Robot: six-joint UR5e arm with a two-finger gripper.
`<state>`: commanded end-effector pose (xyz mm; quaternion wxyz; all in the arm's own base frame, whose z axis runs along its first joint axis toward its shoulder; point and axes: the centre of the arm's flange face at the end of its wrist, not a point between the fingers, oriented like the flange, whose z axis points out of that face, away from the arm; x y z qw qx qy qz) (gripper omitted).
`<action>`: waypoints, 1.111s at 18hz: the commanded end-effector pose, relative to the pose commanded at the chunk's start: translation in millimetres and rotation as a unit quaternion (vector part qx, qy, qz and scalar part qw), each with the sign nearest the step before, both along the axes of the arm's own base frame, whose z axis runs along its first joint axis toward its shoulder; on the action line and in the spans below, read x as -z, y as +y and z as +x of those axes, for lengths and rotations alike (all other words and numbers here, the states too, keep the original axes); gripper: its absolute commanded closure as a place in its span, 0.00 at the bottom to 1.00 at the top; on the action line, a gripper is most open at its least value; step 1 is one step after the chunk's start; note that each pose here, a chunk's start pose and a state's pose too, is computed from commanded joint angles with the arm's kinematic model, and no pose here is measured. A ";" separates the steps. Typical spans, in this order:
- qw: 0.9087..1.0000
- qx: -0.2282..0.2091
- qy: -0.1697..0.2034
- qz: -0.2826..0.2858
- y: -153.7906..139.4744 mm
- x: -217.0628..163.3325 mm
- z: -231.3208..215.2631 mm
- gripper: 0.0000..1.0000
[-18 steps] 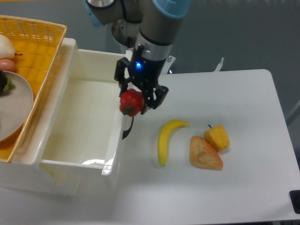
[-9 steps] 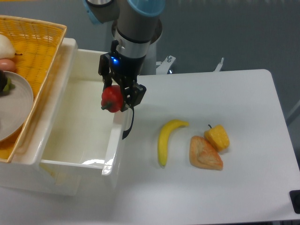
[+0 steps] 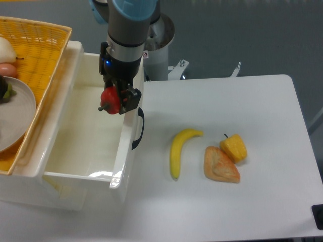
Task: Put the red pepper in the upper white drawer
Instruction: 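Lower the red pepper down into the drawer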
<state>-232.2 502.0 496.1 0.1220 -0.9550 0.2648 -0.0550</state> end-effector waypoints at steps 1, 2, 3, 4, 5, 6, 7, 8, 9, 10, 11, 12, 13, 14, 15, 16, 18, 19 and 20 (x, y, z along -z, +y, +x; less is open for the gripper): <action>1.000 0.001 -0.001 -0.002 -0.3 2.9 0.3 0.29; 1.000 0.005 -0.003 -0.004 2.0 6.0 3.6 0.29; 1.000 0.007 -0.005 -0.006 4.0 8.4 6.2 0.29; 1.000 0.009 -0.007 -0.008 5.7 11.4 8.0 0.29; 1.000 0.009 -0.007 -0.008 6.1 13.4 7.7 0.29; 1.000 0.012 -0.007 -0.008 7.5 14.7 9.6 0.29; 1.000 0.017 -0.007 -0.009 11.1 16.3 13.8 0.29; 1.000 0.018 -0.008 -0.010 12.6 17.9 14.8 0.29; 1.000 0.020 -0.009 -0.012 13.5 19.5 16.2 0.29; 1.000 0.021 -0.011 -0.014 15.3 22.8 15.8 0.29; 1.000 0.021 -0.012 -0.015 16.1 24.4 15.2 0.29; 1.000 0.021 -0.012 -0.016 16.0 24.6 15.3 0.29; 1.000 0.021 -0.011 -0.017 15.7 24.7 14.9 0.29; 0.999 0.021 -0.005 -0.024 14.7 25.5 14.5 0.29; 0.999 0.026 0.002 -0.032 15.9 27.0 18.4 0.29; 0.999 0.033 0.009 -0.038 18.2 28.1 23.8 0.29; 0.998 0.035 0.014 -0.049 18.8 32.2 24.9 0.29; 0.998 0.036 0.013 -0.052 18.1 35.2 25.3 0.29; 0.998 0.036 0.013 -0.052 18.1 35.8 25.3 0.29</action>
